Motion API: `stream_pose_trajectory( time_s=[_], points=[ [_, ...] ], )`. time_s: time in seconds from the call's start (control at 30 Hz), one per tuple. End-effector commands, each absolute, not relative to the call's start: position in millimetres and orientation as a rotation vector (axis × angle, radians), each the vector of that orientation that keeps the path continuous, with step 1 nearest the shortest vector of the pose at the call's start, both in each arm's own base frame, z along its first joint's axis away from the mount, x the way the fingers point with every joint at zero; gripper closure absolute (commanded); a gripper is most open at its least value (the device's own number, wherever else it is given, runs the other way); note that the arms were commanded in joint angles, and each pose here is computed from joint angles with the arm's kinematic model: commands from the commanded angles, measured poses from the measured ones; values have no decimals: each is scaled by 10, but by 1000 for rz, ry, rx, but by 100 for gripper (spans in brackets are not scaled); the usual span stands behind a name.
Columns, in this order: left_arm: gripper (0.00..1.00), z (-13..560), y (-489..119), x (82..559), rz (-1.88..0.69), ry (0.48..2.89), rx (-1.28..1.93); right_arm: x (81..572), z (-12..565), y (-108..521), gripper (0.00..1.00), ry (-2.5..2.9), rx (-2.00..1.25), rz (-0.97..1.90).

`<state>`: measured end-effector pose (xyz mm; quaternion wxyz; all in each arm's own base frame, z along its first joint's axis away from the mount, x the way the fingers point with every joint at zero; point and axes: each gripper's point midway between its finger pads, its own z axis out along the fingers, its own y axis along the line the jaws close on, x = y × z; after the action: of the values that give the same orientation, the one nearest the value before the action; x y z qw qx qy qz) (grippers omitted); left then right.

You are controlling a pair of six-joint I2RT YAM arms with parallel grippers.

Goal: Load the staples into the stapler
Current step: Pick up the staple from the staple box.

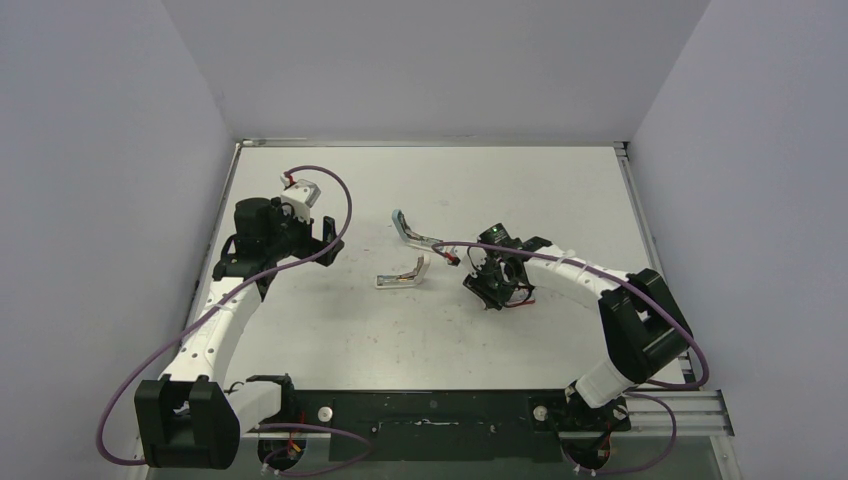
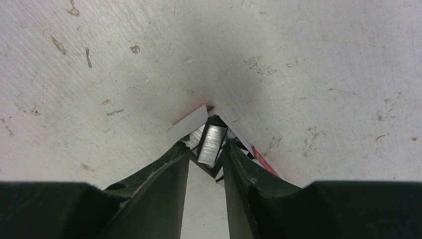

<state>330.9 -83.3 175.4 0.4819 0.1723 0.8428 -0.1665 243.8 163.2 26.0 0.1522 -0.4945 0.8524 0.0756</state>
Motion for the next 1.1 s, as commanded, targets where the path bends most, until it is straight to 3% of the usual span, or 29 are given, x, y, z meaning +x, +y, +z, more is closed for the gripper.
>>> stream_pose_trajectory(
  time_s=[0.0, 1.07],
  points=[
    [4, 1922, -848, 3388, -386, 2006, 447, 2467, 401, 1693, 68, 2391, -1391, 234],
    [4, 1916, -841, 3385, -380, 2007, 450, 2444, 257, 1613, 68, 2456, -1366, 270]
  ],
)
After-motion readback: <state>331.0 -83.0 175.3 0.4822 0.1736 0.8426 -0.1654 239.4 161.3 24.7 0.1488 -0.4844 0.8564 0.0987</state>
